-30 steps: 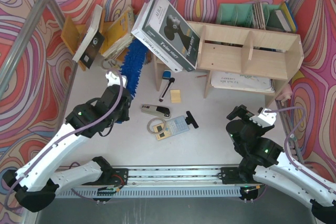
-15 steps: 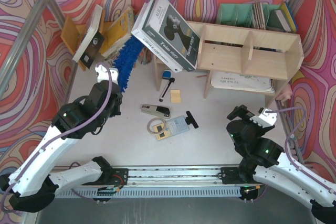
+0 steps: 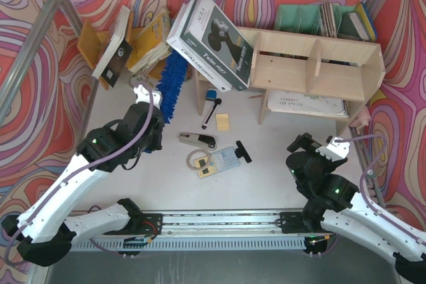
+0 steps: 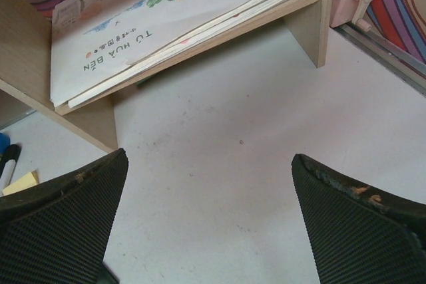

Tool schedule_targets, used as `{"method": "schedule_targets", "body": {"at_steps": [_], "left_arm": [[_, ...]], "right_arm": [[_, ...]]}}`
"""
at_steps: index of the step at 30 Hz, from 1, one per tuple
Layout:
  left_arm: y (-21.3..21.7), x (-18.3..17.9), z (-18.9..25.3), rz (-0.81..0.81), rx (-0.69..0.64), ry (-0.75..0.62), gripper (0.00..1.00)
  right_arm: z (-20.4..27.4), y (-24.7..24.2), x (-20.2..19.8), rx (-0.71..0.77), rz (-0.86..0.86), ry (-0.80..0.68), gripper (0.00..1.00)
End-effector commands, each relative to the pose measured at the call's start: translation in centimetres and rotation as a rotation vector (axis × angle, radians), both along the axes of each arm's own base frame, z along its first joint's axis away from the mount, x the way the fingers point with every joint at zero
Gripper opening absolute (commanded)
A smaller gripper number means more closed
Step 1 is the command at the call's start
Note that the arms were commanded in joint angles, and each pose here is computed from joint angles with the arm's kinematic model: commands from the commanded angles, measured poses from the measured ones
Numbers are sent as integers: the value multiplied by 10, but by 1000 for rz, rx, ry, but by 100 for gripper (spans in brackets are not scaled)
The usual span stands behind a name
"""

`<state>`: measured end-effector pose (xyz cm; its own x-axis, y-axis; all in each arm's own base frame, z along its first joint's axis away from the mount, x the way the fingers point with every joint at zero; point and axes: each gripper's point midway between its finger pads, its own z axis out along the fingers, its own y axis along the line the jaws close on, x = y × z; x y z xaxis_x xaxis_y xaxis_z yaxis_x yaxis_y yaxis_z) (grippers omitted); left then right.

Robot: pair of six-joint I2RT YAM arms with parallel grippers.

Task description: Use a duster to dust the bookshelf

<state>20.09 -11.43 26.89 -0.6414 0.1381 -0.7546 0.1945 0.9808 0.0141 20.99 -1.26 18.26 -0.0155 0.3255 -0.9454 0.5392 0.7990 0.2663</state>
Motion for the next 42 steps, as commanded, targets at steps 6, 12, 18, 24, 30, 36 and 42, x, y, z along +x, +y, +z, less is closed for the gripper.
{"method": "schedule_targets", "body": {"at_steps": [6, 12, 18, 24, 30, 36, 42], "left_arm": [[-24, 0, -21, -3, -137, 38, 0], [-34, 2, -7, -23, -227, -15, 0], [-26, 11, 18, 18, -254, -114, 0], [-1, 18, 32, 126, -215, -196, 0], [35, 15, 45, 301, -188, -251, 0], [39, 9, 75, 252, -274, -352, 0], [45, 1, 107, 178, -290, -444, 0]], "right_arm": [[5, -1, 3, -18, -17, -10, 99], [4, 1, 4, -28, -15, -3, 99], [4, 1, 4, -28, -15, -2, 99], [5, 0, 3, -24, -15, -7, 99], [5, 1, 4, -25, -7, -7, 99], [8, 10, 11, -48, 42, 1, 99], [12, 10, 7, -38, 62, 7, 99]]}}
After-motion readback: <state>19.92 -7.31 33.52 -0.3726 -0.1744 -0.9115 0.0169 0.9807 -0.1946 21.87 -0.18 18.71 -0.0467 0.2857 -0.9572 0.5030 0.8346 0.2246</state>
